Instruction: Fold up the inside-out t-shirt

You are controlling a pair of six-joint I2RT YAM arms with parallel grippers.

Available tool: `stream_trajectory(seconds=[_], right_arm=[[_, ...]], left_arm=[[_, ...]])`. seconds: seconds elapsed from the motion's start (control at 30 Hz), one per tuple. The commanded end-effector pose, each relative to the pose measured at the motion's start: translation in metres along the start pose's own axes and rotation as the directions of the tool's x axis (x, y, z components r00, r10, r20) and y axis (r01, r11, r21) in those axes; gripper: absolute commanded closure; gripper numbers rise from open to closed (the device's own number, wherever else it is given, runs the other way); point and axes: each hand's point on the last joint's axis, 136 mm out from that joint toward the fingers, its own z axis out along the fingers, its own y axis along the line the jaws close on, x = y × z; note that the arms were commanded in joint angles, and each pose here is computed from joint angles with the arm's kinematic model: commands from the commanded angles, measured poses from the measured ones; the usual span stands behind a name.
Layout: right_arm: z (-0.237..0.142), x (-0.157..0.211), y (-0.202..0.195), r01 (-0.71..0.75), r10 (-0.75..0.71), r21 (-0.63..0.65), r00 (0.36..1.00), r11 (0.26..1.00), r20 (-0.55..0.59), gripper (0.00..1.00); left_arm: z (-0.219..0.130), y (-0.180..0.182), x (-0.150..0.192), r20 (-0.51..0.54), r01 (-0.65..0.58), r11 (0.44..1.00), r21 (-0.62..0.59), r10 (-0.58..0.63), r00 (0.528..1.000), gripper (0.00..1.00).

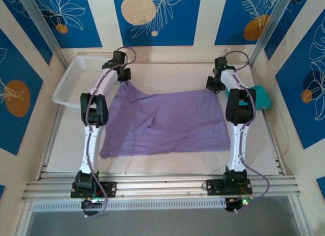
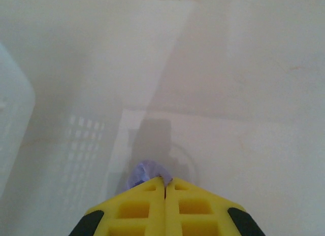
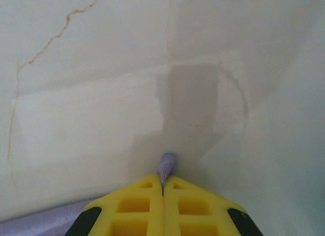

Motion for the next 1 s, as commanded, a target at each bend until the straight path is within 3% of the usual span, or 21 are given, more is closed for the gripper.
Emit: stream_trajectory(seconds=[0.0, 0.4, 0.7, 0.97], right_arm=[[-0.04, -0.018, 0.005, 0.021, -0.016, -0.051, 0.996, 0.998, 0.09, 1.0], [-0.079, 0.004, -0.003, 0.006, 0.006, -0.099, 0.992, 0.995, 0.127, 1.0], [-0.108, 0.029, -0.019, -0.004, 0.018, -0.092, 0.988, 0.996, 0.152, 1.0], [-0.121, 0.079, -0.038, -0.109, 0.116, -0.071, 0.986, 0.992, 0.117, 1.0]], left_arm=[[-0.057, -0.006, -0.031, 0.099, 0.048, 0.996, 0.075, -0.055, 0.994, 1.0], [-0.114, 0.014, 0.006, 0.104, 0.119, 0.986, 0.117, -0.131, 0.986, 1.0], [-0.159, 0.034, 0.053, 0.094, 0.25, 0.945, 0.212, -0.274, 0.957, 1.0], [-0.197, 0.054, 0.104, 0.054, 0.355, 0.899, 0.259, -0.38, 0.923, 1.0]])
